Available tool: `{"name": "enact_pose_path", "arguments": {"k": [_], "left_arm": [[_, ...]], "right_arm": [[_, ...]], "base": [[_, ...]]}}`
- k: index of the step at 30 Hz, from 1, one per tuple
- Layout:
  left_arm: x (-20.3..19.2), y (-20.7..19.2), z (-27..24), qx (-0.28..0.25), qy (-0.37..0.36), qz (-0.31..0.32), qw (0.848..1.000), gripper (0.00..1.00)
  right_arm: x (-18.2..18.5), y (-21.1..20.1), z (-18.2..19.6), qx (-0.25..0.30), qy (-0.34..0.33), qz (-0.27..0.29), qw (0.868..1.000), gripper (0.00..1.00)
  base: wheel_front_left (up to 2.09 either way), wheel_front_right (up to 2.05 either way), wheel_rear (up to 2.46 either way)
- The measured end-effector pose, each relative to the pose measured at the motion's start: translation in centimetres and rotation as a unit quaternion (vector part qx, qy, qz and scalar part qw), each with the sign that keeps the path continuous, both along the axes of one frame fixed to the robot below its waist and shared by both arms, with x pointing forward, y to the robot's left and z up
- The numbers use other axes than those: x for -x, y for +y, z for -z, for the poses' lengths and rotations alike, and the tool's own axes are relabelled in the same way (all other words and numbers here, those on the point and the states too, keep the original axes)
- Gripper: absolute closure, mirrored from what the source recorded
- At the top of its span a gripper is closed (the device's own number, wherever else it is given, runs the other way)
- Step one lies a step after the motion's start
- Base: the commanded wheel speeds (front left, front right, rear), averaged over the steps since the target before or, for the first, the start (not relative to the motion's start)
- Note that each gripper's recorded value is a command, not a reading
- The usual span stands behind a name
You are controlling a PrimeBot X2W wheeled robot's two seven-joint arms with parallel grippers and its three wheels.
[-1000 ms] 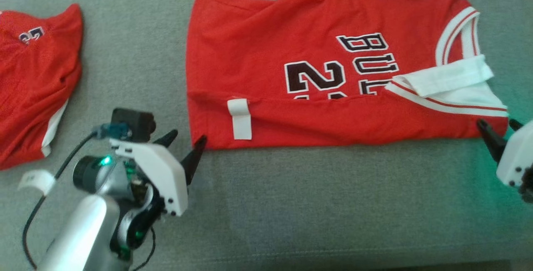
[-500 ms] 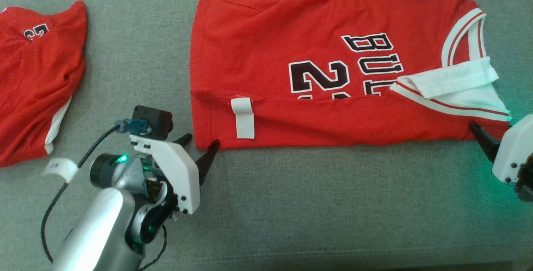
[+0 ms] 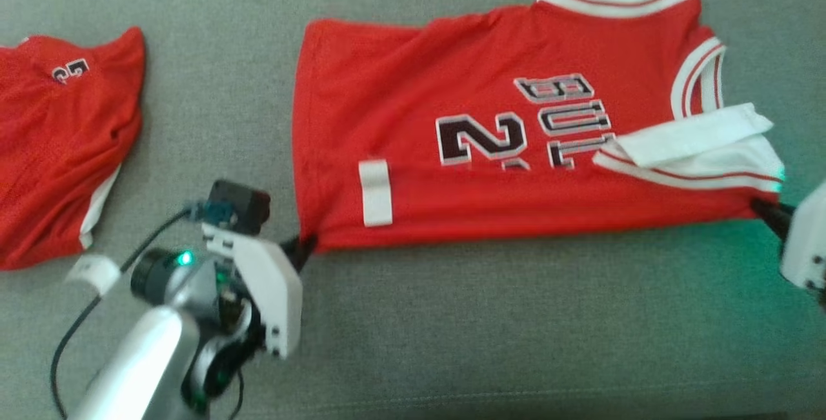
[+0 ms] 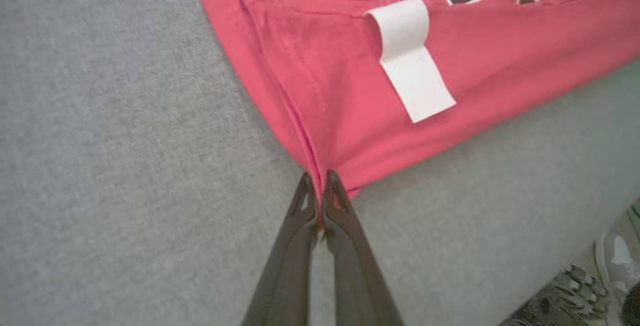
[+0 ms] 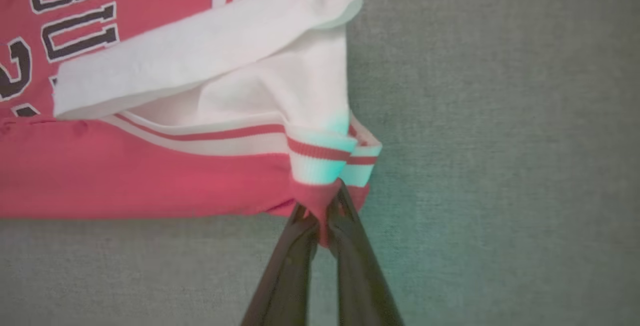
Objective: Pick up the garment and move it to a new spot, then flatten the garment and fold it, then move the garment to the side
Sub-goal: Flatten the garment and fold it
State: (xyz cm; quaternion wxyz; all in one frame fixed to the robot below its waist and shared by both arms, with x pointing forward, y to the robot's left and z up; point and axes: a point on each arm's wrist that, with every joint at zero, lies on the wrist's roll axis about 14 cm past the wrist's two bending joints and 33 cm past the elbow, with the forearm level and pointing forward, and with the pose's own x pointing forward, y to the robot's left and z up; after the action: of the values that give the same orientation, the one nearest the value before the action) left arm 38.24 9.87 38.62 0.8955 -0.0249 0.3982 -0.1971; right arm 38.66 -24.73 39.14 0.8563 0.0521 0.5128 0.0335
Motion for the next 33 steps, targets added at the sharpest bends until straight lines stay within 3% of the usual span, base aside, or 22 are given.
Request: {"name": "enact_pose_path", "arguments": {"k": [3, 7, 8, 9, 10, 11, 12, 20, 23, 28, 33], "left_arm": [[2.0, -0.3, -0.9, 0.013, 0.005, 0.011, 1.0, 1.0], [5.2, 0.0, -0.6, 0.021, 0.035, 0.005, 0.999, 1.0], [5.9, 0.0, -0.4, 0.024, 0.045, -0.001, 0.999, 1.0], [6.5, 0.0, -0.1, 0.029, 0.054, -0.006, 0.998, 1.0], [7.0, -0.1, 0.1, 0.034, 0.061, -0.01, 0.997, 1.0], [7.5, -0.2, 0.3, 0.036, 0.067, -0.012, 0.997, 0.55], [7.7, -0.3, 0.4, 0.039, 0.068, -0.013, 0.997, 0.0], [5.1, 0.8, -1.3, 0.025, 0.011, -0.038, 0.999, 0.0], [2.0, 2.3, -2.3, 0.007, -0.029, -0.053, 0.998, 0.0], [-6.8, 1.2, -4.1, 0.002, -0.094, -0.041, 0.995, 0.0], [-11.5, 0.2, -1.6, -0.014, -0.08, -0.033, 0.996, 0.0]], "right_arm": [[1.6, -0.7, -0.8, 0.0, 0.012, -0.004, 1.0, 1.0], [6.3, -1.1, 0.7, 0.0, 0.076, -0.009, 0.997, 1.0], [7.1, -1.1, 1.0, 0.001, 0.088, -0.01, 0.996, 0.91], [7.6, -1.1, 1.2, 0.002, 0.094, -0.011, 0.995, 0.91], [7.9, -1.0, 1.3, 0.003, 0.097, -0.013, 0.995, 0.21], [7.9, -1.0, 1.3, 0.003, 0.098, -0.014, 0.995, 0.0], [7.9, -0.9, 1.3, 0.004, 0.096, -0.016, 0.995, 0.0], [5.1, -1.1, -1.6, 0.009, 0.032, -0.037, 0.999, 0.0], [0.1, -1.7, -4.6, 0.024, -0.046, -0.038, 0.998, 0.0], [-11.3, -0.9, -8.7, 0.056, -0.168, -0.048, 0.983, 0.0], [-17.7, 2.1, -4.7, 0.064, -0.149, -0.062, 0.985, 0.0]], "base": [[0.0, 0.0, 0.0], [0.0, 0.0, 0.0], [0.0, 0.0, 0.0], [0.0, 0.0, 0.0], [0.0, 0.0, 0.0], [0.0, 0.0, 0.0], [0.0, 0.0, 0.0], [0.0, 0.0, 0.0], [0.0, 0.0, 0.0], [0.0, 0.0, 0.0], [0.0, 0.0, 0.0]]}}
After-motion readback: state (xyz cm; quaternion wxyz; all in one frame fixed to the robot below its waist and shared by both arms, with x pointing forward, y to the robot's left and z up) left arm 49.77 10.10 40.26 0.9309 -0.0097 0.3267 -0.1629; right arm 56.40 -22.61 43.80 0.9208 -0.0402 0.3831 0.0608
